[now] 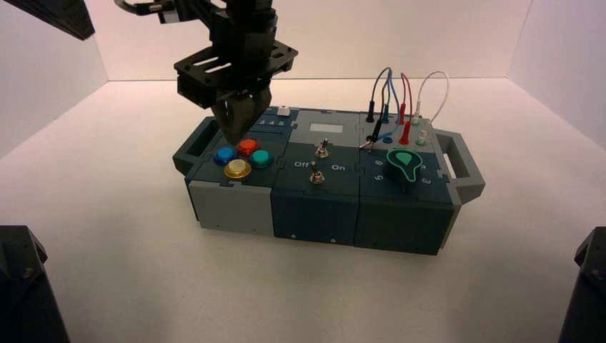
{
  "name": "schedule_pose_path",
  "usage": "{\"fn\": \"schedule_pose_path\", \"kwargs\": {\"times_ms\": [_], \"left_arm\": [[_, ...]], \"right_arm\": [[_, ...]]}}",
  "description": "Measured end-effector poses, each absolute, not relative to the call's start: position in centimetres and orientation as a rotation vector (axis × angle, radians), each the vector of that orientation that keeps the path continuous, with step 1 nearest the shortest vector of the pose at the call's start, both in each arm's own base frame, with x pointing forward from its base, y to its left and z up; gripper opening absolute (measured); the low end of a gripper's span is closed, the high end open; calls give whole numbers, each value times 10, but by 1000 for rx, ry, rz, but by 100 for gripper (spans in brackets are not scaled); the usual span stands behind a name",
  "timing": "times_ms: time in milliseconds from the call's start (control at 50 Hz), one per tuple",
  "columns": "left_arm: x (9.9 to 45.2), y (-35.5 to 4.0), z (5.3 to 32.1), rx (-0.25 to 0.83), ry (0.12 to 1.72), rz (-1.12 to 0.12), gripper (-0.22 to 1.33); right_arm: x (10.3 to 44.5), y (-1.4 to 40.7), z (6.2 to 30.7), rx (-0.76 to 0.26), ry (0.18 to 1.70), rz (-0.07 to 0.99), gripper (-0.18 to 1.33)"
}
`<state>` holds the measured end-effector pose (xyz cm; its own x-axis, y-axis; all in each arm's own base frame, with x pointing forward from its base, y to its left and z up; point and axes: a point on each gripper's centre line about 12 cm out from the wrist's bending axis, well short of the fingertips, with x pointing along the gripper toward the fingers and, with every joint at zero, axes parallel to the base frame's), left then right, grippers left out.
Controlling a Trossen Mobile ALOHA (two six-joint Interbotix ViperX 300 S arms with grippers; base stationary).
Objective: Push the blue button with the right gripper.
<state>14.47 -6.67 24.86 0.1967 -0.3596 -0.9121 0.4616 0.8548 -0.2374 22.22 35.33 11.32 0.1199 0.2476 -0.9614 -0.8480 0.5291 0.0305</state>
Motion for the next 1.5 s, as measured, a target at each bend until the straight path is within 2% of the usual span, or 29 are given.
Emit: {"fn": "schedule_pose_path", "kwargs": {"times_ms": [880, 1500], "left_arm": [[133, -65, 255, 97, 1240, -581, -16], [134, -65, 255, 95, 1245, -580, -16]], "right_arm": [[226, 363, 100, -617, 1213, 877, -14], [227, 365, 100, -609, 1213, 878, -14]]}}
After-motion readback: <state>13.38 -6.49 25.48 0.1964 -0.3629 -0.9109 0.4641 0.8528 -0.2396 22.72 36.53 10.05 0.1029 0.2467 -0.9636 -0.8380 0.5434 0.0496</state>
